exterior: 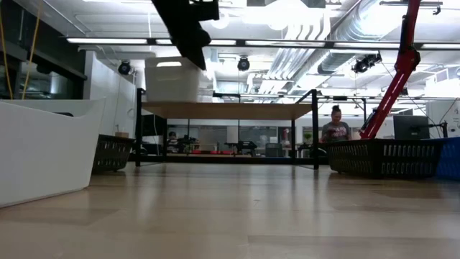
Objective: Stack baskets on shelf by color
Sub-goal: Adjust the bottom white bin on the shelf, then stack the white bin on top of the white bins on the shelf
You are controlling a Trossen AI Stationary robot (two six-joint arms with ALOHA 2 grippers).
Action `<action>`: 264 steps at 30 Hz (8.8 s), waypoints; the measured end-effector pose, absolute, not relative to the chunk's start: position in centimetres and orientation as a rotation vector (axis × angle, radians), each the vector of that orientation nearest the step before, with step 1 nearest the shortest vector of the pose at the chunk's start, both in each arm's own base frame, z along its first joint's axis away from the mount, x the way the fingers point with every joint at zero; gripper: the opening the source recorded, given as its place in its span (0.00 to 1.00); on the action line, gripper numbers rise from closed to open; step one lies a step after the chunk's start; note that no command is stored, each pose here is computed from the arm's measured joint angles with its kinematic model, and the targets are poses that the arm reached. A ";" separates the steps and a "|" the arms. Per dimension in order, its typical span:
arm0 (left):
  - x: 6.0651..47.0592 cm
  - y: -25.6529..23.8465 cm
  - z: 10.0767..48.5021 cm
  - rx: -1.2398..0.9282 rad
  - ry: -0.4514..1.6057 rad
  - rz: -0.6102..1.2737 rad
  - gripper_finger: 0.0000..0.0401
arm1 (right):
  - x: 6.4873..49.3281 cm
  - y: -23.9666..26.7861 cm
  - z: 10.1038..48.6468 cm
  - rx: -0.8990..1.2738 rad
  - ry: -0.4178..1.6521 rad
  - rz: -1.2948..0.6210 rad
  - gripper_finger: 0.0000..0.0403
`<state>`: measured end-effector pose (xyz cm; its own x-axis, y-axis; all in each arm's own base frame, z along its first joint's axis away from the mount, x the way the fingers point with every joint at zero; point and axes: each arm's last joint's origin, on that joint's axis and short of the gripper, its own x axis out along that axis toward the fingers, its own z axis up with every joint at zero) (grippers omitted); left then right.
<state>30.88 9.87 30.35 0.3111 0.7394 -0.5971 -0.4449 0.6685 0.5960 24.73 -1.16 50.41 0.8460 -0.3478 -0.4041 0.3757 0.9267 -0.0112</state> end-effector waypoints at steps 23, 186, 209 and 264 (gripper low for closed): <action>19.9 4.1 43.1 -0.130 0.343 0.185 0.00 | 24.6 -1.0 50.0 0.060 0.469 -0.314 0.40; 22.7 21.7 48.0 0.610 1.067 0.423 0.30 | 25.4 -0.9 48.5 0.120 0.530 -0.331 0.40; 16.3 14.9 52.5 -0.295 0.554 0.803 0.40 | 29.1 -1.0 47.4 0.074 0.494 -0.318 0.40; 19.5 18.8 35.7 -0.638 0.620 1.229 0.21 | 28.1 -1.0 47.9 0.080 0.490 -0.325 0.40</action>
